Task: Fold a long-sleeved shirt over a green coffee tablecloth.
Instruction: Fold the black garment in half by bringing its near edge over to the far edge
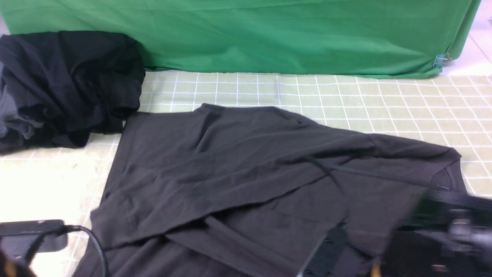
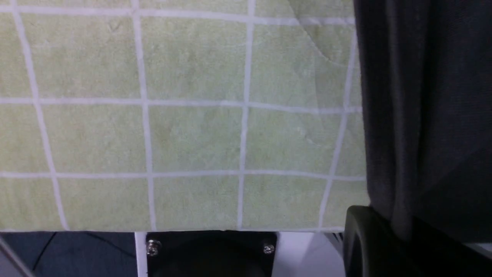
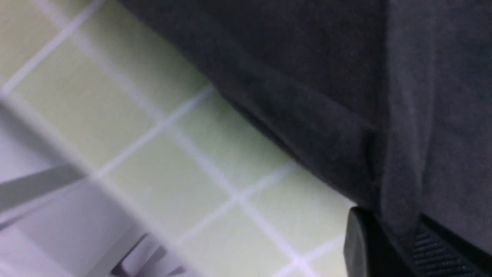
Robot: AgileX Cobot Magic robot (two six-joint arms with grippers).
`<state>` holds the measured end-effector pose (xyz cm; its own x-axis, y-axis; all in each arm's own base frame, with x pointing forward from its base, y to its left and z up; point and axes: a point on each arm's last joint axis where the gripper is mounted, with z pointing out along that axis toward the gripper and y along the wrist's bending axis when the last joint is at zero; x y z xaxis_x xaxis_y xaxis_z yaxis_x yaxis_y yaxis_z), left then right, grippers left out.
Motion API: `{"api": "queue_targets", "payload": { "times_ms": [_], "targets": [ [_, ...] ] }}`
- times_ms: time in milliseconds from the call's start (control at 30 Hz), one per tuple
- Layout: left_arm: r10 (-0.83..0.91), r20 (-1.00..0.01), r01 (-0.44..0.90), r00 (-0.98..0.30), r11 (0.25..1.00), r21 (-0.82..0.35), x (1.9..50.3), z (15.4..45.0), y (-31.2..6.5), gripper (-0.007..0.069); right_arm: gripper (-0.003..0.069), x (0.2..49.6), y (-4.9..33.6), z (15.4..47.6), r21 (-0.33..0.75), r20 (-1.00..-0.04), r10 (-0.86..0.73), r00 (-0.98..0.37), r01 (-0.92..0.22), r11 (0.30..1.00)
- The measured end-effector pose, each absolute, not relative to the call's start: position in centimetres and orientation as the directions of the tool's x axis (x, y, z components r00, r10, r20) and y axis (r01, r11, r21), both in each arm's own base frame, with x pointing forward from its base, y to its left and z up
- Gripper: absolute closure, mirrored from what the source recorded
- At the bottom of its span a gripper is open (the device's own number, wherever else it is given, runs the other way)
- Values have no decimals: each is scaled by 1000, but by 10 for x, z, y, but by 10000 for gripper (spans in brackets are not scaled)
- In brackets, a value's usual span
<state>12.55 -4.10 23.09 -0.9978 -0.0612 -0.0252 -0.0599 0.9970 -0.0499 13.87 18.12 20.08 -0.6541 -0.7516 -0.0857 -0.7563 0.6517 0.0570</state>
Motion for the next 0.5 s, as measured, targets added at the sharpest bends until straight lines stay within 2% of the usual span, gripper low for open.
{"api": "queue_targets", "payload": {
  "times_ms": [100, 133, 233, 267, 333, 433, 500],
  "targets": [
    [-65, -88, -58, -994, 995, -83, 121, 244, -40, 612, 618, 132, 174, 216, 64, -125, -740, -660, -750, 658],
    [-73, -153, -60, -986, 994, -89, 122, 258, -39, 612, 620, 128, 169, 232, 64, -178, -735, -654, -753, 655],
    [-91, -267, -79, -959, 995, -52, 136, 287, -36, 612, 620, 134, 167, 258, 37, -261, -722, -641, -754, 656],
    [-91, -266, -82, -960, 996, -46, 137, 286, -35, 612, 620, 136, 167, 260, 34, -264, -719, -643, -751, 659],
    [-102, -324, -99, -941, 995, -26, 162, 310, -35, 612, 620, 155, 165, 282, -5, -332, -683, -651, -723, 691],
    [-116, -342, -115, -932, 993, -24, 186, 321, -35, 612, 620, 177, 163, 295, -34, -374, -656, -656, -697, 716],
    [-156, -377, -151, -913, 988, -42, 227, 328, -31, 612, 620, 211, 160, 302, -65, -400, -633, -663, -668, 741]
  ]
}}
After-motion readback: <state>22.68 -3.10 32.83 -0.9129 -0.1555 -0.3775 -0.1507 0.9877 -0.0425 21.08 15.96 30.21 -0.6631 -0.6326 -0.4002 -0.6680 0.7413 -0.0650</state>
